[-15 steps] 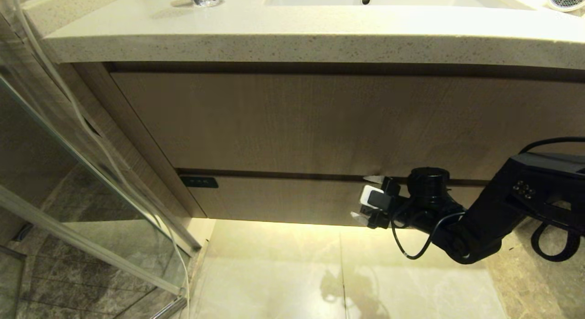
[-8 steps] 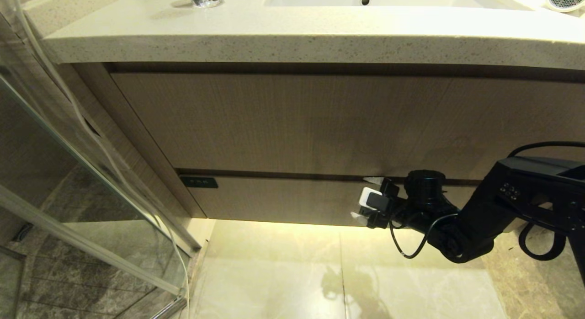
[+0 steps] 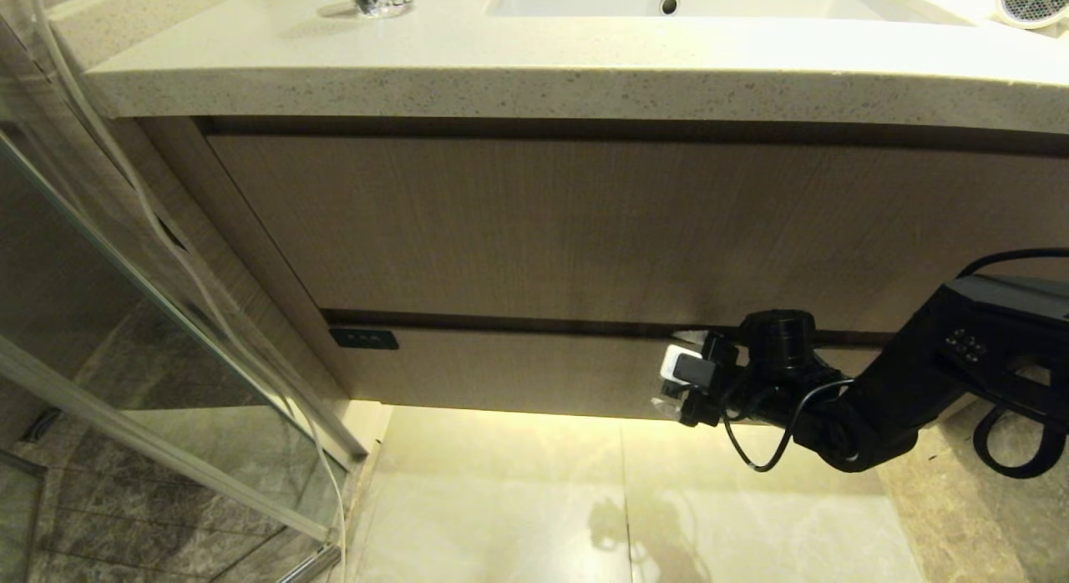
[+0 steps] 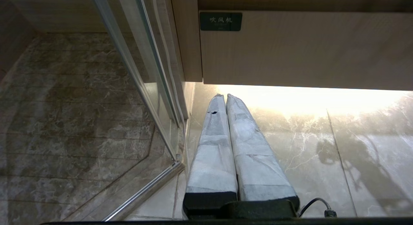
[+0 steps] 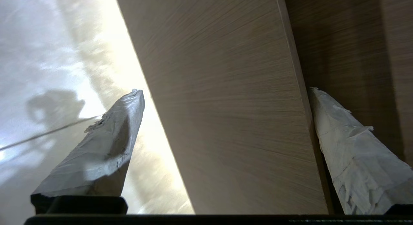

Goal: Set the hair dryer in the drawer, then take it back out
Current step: Pull open the drawer

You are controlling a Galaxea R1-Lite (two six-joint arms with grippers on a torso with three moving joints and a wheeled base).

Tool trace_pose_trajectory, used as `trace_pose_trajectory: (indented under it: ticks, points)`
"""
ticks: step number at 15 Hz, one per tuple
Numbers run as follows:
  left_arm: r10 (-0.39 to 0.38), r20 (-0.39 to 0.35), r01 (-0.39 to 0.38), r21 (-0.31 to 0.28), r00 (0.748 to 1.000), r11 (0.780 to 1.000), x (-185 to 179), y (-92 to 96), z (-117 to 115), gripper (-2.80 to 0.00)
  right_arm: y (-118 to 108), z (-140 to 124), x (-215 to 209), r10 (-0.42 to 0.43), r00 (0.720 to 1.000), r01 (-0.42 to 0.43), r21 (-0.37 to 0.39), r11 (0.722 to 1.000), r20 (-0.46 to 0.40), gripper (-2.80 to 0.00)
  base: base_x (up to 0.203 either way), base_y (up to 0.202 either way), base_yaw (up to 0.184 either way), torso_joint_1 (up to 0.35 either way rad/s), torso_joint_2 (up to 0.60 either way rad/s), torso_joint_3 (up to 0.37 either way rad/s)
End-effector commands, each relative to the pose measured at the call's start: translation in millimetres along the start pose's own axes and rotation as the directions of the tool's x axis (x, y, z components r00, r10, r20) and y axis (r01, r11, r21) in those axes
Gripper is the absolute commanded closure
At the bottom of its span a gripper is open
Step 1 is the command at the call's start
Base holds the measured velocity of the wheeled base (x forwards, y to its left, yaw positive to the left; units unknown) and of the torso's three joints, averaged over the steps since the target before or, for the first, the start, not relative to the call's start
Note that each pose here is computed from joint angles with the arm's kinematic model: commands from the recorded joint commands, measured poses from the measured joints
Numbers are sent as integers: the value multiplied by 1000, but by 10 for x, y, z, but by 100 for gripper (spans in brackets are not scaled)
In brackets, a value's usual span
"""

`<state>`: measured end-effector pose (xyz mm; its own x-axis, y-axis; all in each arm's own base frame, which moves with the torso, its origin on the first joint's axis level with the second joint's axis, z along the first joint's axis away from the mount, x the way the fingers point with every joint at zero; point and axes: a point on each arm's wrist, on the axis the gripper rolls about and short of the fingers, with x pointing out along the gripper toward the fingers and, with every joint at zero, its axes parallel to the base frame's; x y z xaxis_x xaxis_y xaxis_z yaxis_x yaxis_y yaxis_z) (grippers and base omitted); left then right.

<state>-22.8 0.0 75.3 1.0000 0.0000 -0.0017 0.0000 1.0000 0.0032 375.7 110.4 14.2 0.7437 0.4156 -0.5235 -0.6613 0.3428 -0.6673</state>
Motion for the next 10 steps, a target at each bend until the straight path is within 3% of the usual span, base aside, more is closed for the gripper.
trace_pose_trajectory:
  ticks: [1,10]
  points:
    - [0,0,0,0,1000,1000,0,0,0,0,79,-32,-66,87,995,-86,22,996,-51,-280,0,0,0,0,0,0]
    - [0,0,0,0,1000,1000,0,0,0,0,108,76,-618,212,969,-206,60,977,-127,-280,0,0,0,0,0,0]
